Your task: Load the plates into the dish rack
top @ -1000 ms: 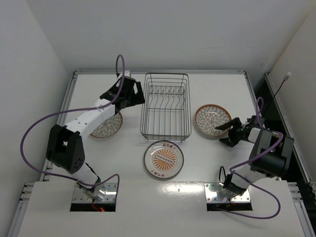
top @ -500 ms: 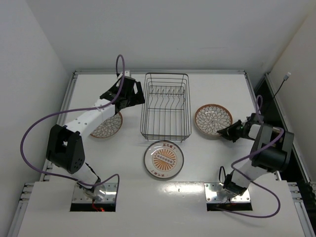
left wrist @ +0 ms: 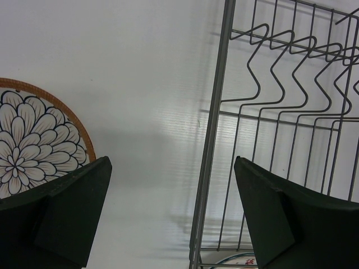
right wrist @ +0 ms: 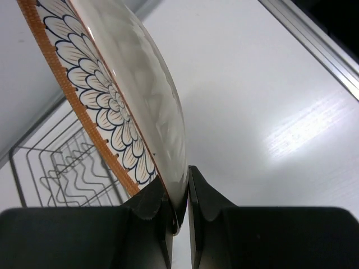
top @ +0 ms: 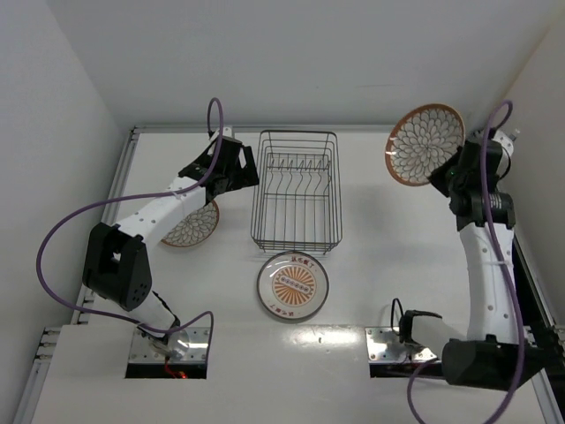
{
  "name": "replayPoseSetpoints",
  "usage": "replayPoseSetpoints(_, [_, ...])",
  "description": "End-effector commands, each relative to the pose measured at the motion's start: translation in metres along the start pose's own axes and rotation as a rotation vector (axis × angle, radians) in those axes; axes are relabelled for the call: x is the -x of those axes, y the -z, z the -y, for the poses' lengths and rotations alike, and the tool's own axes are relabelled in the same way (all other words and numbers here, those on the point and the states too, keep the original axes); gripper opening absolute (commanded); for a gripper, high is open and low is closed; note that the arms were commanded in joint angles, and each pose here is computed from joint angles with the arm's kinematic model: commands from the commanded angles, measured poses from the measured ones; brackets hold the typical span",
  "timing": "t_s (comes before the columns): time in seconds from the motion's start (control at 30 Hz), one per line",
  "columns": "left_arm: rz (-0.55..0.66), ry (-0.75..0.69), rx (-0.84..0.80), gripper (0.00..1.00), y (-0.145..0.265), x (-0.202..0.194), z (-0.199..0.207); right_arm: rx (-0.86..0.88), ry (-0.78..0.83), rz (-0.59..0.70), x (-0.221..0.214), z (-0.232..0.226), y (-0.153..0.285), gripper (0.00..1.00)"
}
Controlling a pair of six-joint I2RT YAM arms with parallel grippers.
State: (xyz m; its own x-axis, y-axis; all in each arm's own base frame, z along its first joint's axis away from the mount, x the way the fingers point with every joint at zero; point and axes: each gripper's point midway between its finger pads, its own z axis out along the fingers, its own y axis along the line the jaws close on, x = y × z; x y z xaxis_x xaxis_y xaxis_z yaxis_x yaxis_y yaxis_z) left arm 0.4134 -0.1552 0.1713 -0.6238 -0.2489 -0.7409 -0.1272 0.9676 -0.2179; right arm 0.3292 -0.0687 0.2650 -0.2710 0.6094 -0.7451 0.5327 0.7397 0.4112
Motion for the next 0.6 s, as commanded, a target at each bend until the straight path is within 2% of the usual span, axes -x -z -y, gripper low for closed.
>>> replayPoseSetpoints(0.0, [0.036, 0.006, -0.018, 0.89, 0.004, 0.011, 0.003, 0.014, 0.08, 0.1, 0.017, -0.041, 0.024, 0.0])
replayPoseSetpoints(0.07, [0.036, 0.006, -0.018, 0.89, 0.004, 0.011, 0.003, -0.039, 0.116, 0.128, 0.015, -0.049, 0.025, 0.0])
replayPoseSetpoints(0.1, [0.036, 0.006, -0.018, 0.89, 0.004, 0.011, 0.003, -0.006, 0.146, 0.121, 0.006, -0.07, 0.031, 0.0])
replayPoseSetpoints(0.13, [0.036, 0.006, -0.018, 0.89, 0.004, 0.011, 0.003, -0.058, 0.179, 0.135, 0.003, -0.072, 0.024, 0.0])
replayPoseSetpoints(0.23, [0.028, 0.004, -0.013, 0.89, 0.005, 0.009, 0.001, -0.071, 0.239, 0.168, -0.009, -0.102, 0.033, 0.0])
replayPoseSetpoints(0.37, [0.02, 0.001, -0.009, 0.89, 0.002, 0.006, 0.001, -0.127, 0.286, 0.174, -0.019, -0.136, 0.025, 0.0])
replayPoseSetpoints(0.43, [0.025, 0.001, -0.001, 0.89, 0.002, 0.007, 0.0, -0.176, 0.356, 0.14, -0.039, -0.144, 0.007, 0.0])
replayPoseSetpoints(0.57, [0.025, 0.001, -0.001, 0.89, 0.002, 0.007, 0.0, -0.194, 0.369, 0.157, -0.042, -0.168, -0.008, 0.0])
